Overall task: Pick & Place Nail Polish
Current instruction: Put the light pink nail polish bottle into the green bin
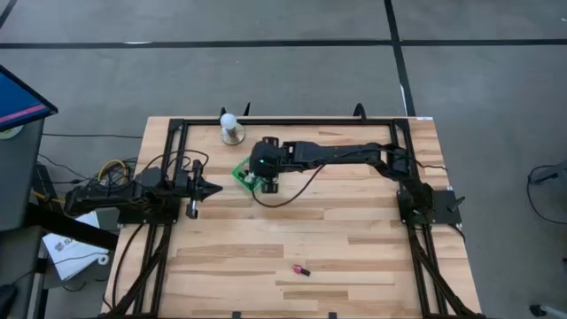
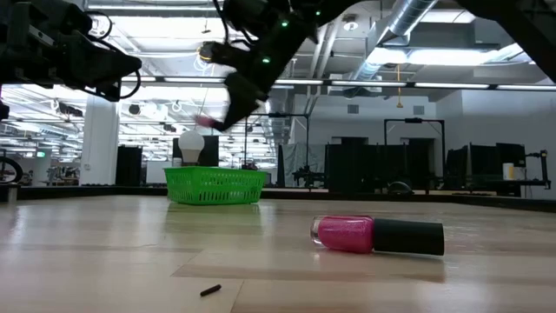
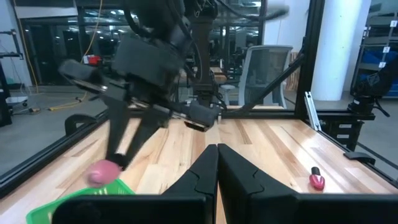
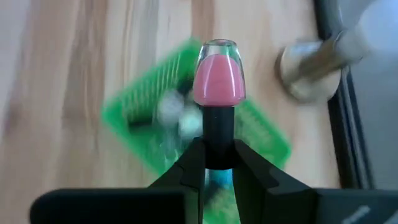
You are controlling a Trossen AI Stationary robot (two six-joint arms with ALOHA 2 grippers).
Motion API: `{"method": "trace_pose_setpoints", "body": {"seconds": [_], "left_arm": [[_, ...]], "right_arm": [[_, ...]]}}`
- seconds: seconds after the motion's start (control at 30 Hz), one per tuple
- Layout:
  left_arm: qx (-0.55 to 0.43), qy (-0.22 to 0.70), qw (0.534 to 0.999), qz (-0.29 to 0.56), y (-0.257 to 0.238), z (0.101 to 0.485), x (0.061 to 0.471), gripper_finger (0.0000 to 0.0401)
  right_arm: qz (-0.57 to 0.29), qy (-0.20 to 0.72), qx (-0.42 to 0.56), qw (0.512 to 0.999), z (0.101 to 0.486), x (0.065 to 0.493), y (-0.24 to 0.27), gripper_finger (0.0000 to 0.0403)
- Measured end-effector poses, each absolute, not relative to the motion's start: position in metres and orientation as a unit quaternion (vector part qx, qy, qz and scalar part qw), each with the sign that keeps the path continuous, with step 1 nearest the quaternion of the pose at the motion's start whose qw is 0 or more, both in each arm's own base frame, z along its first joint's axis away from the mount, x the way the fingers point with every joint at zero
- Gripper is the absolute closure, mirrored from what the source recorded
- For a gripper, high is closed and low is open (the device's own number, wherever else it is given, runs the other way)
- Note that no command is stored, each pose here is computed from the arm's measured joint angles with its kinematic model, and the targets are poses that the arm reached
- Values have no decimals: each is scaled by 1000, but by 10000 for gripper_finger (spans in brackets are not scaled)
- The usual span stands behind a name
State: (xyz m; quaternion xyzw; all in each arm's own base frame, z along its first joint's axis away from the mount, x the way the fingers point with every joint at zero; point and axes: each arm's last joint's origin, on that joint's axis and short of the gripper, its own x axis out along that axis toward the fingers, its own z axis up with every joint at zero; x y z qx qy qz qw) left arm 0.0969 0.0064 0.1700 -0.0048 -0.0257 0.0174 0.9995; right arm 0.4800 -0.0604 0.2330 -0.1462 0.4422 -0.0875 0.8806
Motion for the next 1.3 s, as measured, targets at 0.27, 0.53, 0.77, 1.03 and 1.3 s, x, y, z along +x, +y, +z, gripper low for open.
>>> {"method": "trace_pose_setpoints", "body": {"seconds": [0.27, 0.53, 0.77, 1.03, 1.3], "left_arm": [[-5, -26, 999, 17, 6, 170, 97, 399], [-5, -26, 1000, 17, 6, 170, 97, 399], [-5, -26, 1000, 17, 6, 170, 97, 399], [-5, -26, 1000, 16, 6, 170, 97, 399], [-5, -26, 1000, 16, 6, 170, 97, 399]], "right_arm": [[-48, 490, -251, 833, 214, 491, -57, 362], [-45, 521, -313, 793, 209, 487, -53, 359], [-30, 531, -348, 772, 208, 485, -57, 359], [-16, 549, -360, 755, 184, 491, -57, 358], [-6, 565, -365, 740, 169, 492, -57, 357]]}}
